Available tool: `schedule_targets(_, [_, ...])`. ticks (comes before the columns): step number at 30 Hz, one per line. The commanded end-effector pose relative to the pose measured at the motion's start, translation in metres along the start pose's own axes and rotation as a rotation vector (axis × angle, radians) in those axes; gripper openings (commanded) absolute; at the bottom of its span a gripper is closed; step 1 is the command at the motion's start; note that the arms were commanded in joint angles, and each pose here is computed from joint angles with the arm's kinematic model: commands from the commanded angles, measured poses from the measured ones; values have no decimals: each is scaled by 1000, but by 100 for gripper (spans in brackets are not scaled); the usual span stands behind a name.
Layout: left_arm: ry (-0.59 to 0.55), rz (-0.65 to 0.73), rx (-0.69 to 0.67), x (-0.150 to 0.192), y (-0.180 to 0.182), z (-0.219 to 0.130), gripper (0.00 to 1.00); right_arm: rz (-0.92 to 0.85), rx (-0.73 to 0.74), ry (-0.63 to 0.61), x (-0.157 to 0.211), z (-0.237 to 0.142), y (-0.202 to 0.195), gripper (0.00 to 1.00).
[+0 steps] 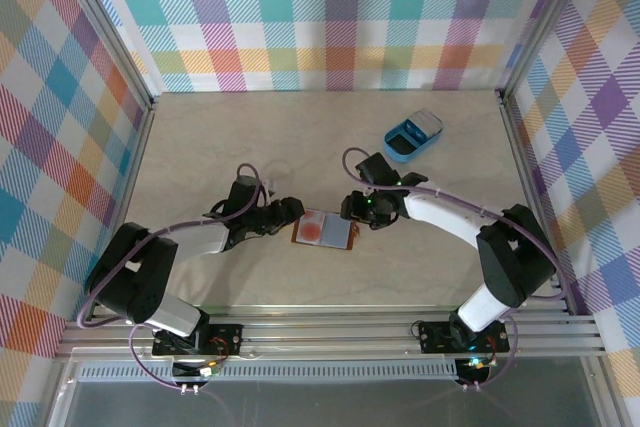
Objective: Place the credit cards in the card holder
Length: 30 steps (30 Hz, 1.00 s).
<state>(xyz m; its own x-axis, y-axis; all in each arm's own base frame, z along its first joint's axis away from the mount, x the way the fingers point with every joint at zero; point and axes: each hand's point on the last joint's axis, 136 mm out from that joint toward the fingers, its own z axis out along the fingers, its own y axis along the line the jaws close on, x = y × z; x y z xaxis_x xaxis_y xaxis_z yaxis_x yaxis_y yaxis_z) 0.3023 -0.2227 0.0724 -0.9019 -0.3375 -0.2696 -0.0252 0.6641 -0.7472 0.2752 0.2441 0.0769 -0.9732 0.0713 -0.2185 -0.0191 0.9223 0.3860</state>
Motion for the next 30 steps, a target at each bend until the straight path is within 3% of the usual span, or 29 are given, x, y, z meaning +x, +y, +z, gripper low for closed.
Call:
schedule_targets(1, [4,77,-115,1,6,-6,60,-53,155,46,9,-1,-21,52])
schedule_targets(9, [34,77,-171,5,14,4,62,-89,172,117,15,21,-15,52])
schedule_targets(14, [61,80,-177,8,13,11,62,-100,162,119,15,24,-15,20])
schedule_targets(19, [83,97,-183,9,11,15,64,-112,171,117,13,22,-21,0])
schedule_targets(23, [92,118,-174,9,8,18,66,-145,164,123,11,25,-23,0])
schedule_targets(30, [72,170,-313,3,20,8,69,-152,132,139,11,30,-21,0])
